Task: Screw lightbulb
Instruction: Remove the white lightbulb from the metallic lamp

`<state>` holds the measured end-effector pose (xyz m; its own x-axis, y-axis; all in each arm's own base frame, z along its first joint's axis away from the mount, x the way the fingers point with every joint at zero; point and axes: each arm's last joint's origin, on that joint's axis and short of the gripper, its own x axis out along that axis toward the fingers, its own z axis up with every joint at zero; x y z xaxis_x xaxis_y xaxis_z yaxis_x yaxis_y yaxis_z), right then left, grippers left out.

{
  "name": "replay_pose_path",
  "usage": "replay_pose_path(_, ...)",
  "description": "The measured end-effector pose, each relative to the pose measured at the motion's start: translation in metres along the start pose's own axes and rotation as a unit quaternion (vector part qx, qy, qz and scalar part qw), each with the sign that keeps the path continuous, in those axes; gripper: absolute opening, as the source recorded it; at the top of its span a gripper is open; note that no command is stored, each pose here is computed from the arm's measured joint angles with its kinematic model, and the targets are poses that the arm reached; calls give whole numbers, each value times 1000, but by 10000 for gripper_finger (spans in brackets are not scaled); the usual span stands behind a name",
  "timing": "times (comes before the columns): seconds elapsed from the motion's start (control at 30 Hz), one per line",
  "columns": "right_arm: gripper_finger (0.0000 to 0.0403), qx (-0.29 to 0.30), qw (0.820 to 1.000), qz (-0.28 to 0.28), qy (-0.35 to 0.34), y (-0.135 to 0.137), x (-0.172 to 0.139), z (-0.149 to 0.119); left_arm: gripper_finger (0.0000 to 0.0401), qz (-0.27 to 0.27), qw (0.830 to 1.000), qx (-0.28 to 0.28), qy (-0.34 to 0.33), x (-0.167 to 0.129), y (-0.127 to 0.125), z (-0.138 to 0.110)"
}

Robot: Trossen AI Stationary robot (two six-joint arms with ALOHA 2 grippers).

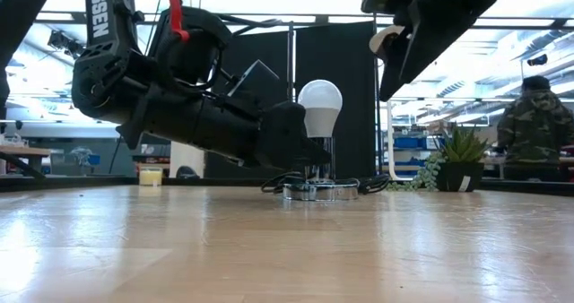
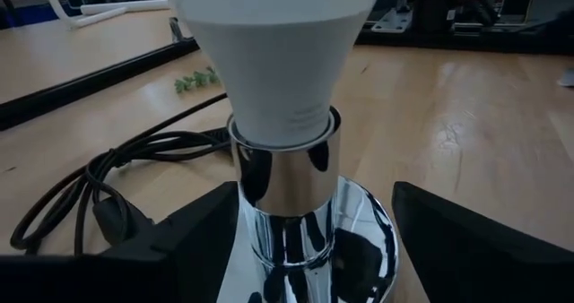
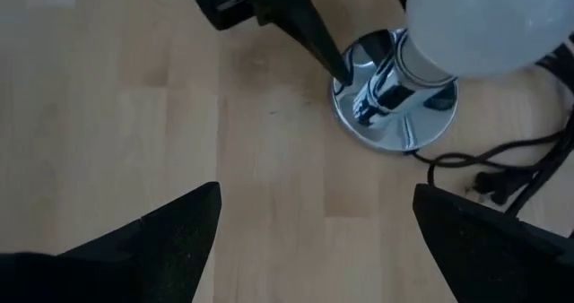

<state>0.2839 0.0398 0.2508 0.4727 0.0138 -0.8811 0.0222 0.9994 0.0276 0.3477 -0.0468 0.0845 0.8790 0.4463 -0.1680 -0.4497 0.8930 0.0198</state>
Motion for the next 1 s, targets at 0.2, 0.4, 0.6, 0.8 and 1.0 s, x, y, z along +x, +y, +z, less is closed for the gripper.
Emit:
replay_pose_path(0.2, 378, -7, 1000, -15, -10, -4, 0, 2, 297, 1, 1000, 1, 0, 0, 0, 0)
replay_pose_path(0.4, 378, -18, 1000, -24, 4, -9, -4, 3, 297, 2, 1000, -1, -1, 0, 0, 0)
replay_pose_path(0.6, 377, 25, 994, -105, 24, -16, -19, 8, 297, 24, 1000, 0, -2, 0, 1, 0)
replay_pose_path(0.8, 377, 29, 995, -95, 0, -15, -19, 12, 297, 22, 1000, -3, -4, 0, 1, 1)
replay_pose_path(1.0, 375, 12, 997, -64, 33, -27, -23, 12, 297, 4, 1000, -11, -5, 2, -1, 3)
